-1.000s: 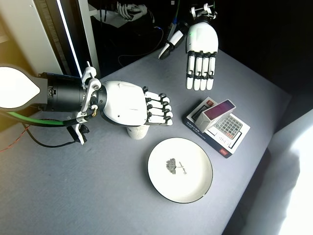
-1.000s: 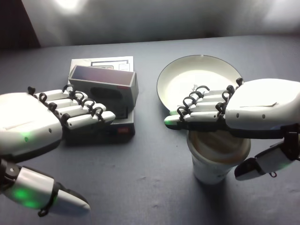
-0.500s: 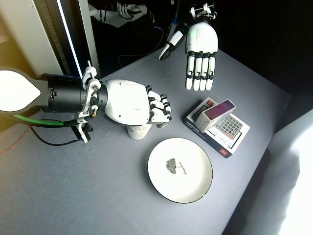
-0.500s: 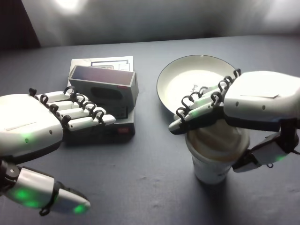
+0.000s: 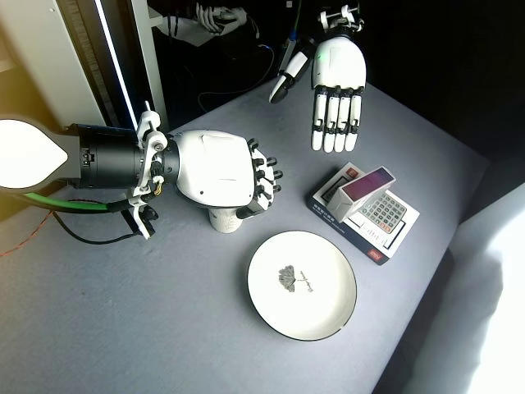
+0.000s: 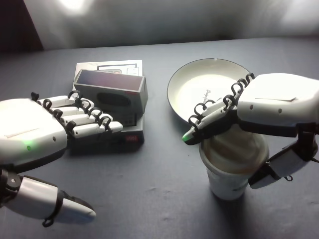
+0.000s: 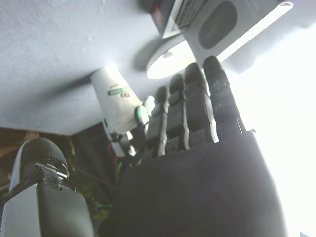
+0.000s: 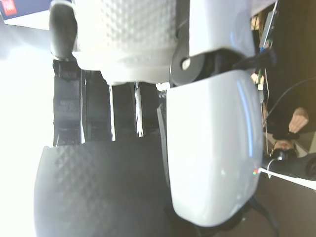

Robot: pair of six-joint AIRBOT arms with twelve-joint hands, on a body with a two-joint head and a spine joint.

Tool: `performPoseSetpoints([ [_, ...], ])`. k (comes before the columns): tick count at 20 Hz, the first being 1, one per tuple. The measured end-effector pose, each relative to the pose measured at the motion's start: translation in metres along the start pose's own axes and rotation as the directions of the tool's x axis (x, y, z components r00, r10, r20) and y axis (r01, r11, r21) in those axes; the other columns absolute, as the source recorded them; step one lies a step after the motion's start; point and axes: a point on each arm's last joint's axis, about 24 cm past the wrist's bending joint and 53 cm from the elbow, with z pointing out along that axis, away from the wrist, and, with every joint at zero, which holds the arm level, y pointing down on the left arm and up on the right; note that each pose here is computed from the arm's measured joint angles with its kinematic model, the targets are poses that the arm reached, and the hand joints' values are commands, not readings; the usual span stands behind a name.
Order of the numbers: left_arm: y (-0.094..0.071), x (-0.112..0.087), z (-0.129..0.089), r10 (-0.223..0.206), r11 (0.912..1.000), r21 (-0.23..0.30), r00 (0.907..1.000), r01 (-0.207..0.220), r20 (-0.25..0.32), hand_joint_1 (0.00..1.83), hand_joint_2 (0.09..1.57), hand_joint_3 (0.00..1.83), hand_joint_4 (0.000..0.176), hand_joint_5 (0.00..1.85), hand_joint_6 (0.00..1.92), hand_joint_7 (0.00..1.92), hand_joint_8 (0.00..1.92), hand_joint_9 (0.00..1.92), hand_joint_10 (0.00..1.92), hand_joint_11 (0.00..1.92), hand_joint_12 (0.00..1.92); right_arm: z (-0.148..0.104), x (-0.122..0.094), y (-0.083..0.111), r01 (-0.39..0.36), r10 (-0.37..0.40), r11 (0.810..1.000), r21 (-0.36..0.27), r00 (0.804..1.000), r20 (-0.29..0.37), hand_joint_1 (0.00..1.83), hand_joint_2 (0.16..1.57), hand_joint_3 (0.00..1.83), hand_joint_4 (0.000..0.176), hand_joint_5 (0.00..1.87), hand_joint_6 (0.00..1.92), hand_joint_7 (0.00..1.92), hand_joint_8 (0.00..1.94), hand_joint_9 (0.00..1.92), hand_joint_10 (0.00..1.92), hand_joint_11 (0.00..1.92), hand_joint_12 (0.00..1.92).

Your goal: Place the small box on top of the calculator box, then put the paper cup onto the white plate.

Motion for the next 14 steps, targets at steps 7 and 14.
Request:
performPoseSetpoints([
  [7, -0.001, -0.003, 0.001, 0.002, 1.0000, 0.003, 1.0000, -0.002, 0.008, 0.16, 1.00, 0.00, 0.000, 0.12, 0.00, 0.18, 0.00, 0.18, 0.01, 0.00, 0.40, 0.000, -0.031, 0.000, 0.000, -0.002, 1.000, 0.028, 0.997, 0.079, 1.48, 1.10, 0.00, 0.000, 0.92, 1.01, 1.05, 0.76, 0.87, 1.09, 0.83, 1.53],
  [14, -0.002, -0.003, 0.001, 0.008, 1.0000, 0.004, 0.9999, -0.008, 0.010, 0.22, 1.01, 0.00, 0.000, 0.12, 0.00, 0.18, 0.00, 0.19, 0.00, 0.00, 0.41, 0.000, -0.087, 0.020, 0.026, -0.029, 1.000, 0.015, 0.973, 0.230, 1.49, 1.10, 0.00, 0.000, 0.91, 1.00, 1.05, 0.77, 0.88, 1.09, 0.85, 1.54],
])
